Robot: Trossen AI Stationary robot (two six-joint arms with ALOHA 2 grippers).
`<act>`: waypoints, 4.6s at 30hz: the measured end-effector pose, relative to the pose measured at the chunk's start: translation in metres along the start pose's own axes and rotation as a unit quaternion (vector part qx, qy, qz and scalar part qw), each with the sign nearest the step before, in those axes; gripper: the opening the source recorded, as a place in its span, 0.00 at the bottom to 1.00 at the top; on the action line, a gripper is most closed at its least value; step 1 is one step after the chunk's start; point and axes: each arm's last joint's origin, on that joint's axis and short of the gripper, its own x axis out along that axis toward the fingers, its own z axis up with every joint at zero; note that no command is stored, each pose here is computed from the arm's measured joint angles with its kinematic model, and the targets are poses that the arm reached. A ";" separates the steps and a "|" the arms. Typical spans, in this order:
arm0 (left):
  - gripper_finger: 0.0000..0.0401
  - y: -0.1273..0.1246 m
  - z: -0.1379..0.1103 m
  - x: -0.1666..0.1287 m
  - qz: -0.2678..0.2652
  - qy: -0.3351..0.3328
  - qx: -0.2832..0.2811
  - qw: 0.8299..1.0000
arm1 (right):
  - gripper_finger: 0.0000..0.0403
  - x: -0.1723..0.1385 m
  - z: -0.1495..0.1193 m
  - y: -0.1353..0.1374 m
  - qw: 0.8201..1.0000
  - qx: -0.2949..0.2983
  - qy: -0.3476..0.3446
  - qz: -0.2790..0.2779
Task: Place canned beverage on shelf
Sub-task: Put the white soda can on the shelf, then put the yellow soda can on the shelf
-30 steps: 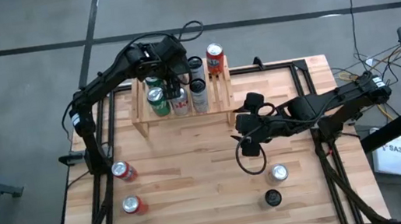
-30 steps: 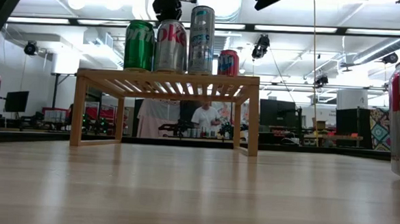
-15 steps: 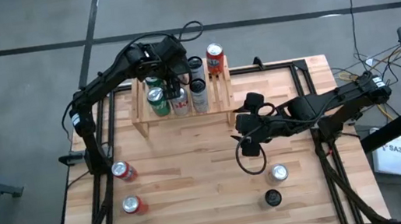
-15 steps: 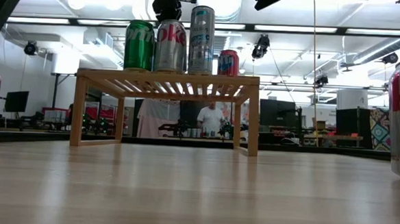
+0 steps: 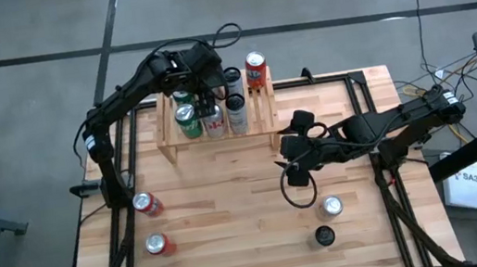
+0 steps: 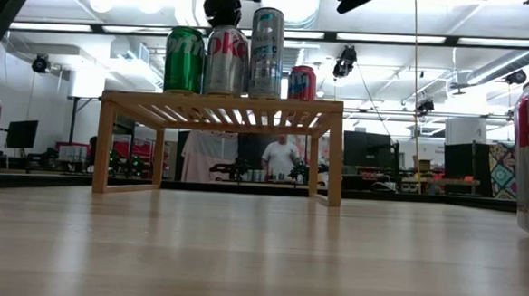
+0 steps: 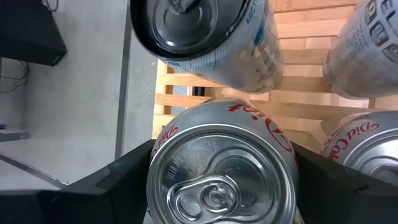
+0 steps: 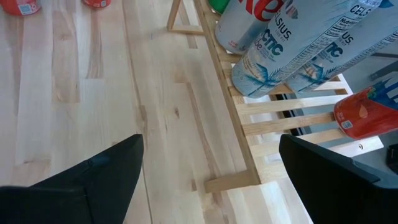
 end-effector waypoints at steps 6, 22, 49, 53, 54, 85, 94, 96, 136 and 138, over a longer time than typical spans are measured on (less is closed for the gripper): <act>0.73 0.006 -0.004 0.002 0.001 0.008 -0.007 1.000 | 0.90 0.000 0.000 0.000 1.000 0.000 0.001 0.000; 0.73 0.007 -0.005 0.003 -0.006 0.005 -0.010 1.000 | 0.90 0.000 0.000 0.000 1.000 0.005 0.001 0.000; 0.73 0.008 -0.004 0.009 -0.019 0.006 -0.012 1.000 | 0.90 0.002 -0.003 0.001 1.000 0.002 0.006 -0.001; 0.73 0.009 -0.003 0.017 -0.022 0.015 -0.011 1.000 | 0.90 0.002 -0.003 0.001 1.000 0.004 0.006 -0.001; 0.73 0.009 -0.003 0.019 -0.023 0.017 -0.011 1.000 | 0.90 0.002 -0.003 0.001 1.000 0.004 0.006 -0.001; 0.73 0.010 -0.002 0.030 -0.027 0.029 -0.011 0.999 | 0.90 0.002 -0.004 0.001 1.000 0.002 0.013 -0.002; 0.74 0.010 -0.001 0.030 -0.027 0.029 -0.011 0.999 | 0.90 0.003 -0.005 0.001 1.000 0.005 0.015 -0.002; 0.78 0.010 -0.001 0.030 -0.026 0.029 -0.013 0.999 | 0.90 0.003 -0.005 0.001 1.000 0.005 0.015 -0.002; 0.84 0.018 -0.001 0.003 -0.013 0.007 -0.025 1.000 | 0.90 0.003 -0.005 0.001 1.000 0.011 0.015 -0.002; 0.84 0.020 -0.002 -0.004 -0.009 0.000 -0.027 1.000 | 0.90 0.003 -0.005 0.001 1.000 0.010 0.015 -0.002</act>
